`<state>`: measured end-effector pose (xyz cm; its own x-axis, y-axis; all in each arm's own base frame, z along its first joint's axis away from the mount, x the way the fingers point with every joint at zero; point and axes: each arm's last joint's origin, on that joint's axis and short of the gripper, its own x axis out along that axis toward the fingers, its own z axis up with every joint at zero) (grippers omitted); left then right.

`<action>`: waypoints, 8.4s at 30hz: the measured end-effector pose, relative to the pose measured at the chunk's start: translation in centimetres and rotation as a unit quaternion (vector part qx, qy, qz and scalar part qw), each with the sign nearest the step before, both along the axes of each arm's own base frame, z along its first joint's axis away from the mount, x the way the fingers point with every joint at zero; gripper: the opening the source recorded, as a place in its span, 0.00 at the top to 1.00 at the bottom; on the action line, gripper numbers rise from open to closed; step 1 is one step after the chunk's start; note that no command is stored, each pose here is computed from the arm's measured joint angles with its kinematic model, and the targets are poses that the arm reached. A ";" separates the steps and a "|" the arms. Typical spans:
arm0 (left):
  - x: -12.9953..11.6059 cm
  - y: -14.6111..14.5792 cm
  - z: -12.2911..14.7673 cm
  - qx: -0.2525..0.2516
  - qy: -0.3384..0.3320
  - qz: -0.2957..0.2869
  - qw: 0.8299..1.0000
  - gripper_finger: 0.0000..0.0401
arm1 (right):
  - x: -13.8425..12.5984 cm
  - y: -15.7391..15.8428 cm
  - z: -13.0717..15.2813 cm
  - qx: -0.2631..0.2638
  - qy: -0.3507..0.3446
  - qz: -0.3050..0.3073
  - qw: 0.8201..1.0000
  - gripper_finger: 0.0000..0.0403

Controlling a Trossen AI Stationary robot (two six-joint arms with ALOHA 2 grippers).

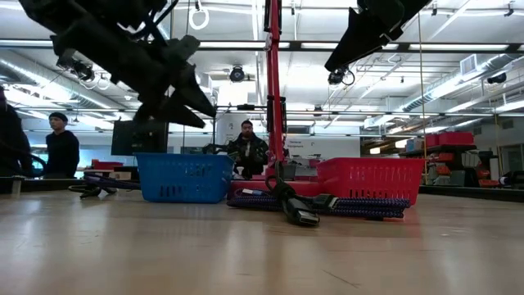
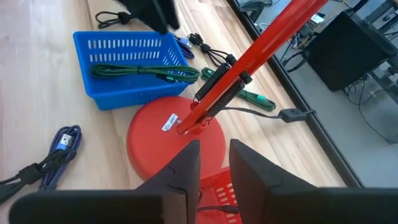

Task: Pick & Place USB Port
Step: Put the blue charger cable into the blue bin, then put the black charger cable into the orange bin

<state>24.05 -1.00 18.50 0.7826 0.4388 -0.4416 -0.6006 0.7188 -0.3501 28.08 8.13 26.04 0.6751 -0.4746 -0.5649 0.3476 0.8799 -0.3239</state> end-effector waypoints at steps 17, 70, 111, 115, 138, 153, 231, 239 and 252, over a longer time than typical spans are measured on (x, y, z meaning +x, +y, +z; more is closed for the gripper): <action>-8.2 5.5 0.2 -0.071 0.267 -0.015 0.961 0.55 | 0.3 0.1 0.3 0.019 -0.031 -0.008 0.999 0.79; -4.2 7.8 1.8 -0.117 0.384 -0.016 0.916 0.95 | 0.3 0.1 0.1 0.020 -0.033 -0.008 0.999 0.79; -5.2 -6.1 -1.6 -0.097 -0.246 0.080 0.961 0.95 | 0.0 -0.9 -1.4 -0.036 -0.015 -0.033 0.999 0.79; -4.0 -6.2 -2.6 -0.090 -0.221 0.083 0.968 0.95 | 0.0 -0.9 -1.4 -0.035 -0.016 -0.033 0.999 0.79; -0.1 -4.4 -5.7 -0.137 -0.158 0.092 0.974 0.81 | 0.0 -0.9 -1.4 -0.030 -0.014 -0.032 0.999 0.79; -0.1 -4.4 -5.7 -0.134 -0.158 0.092 0.974 0.53 | 0.0 -0.9 -1.4 -0.030 -0.014 -0.032 0.999 0.79; -8.2 0.8 -6.3 -0.323 0.247 0.208 0.890 0.73 | -0.5 0.1 -1.7 -0.031 0.010 -0.001 0.999 0.79; -8.7 0.6 -6.4 -0.298 0.277 0.190 0.894 0.97 | -0.5 0.1 -1.7 -0.032 0.009 -0.002 0.999 0.79; -8.9 -0.1 2.9 -0.159 0.167 0.106 0.967 0.97 | 0.1 -1.2 -1.3 -0.036 -0.029 -0.052 0.998 0.79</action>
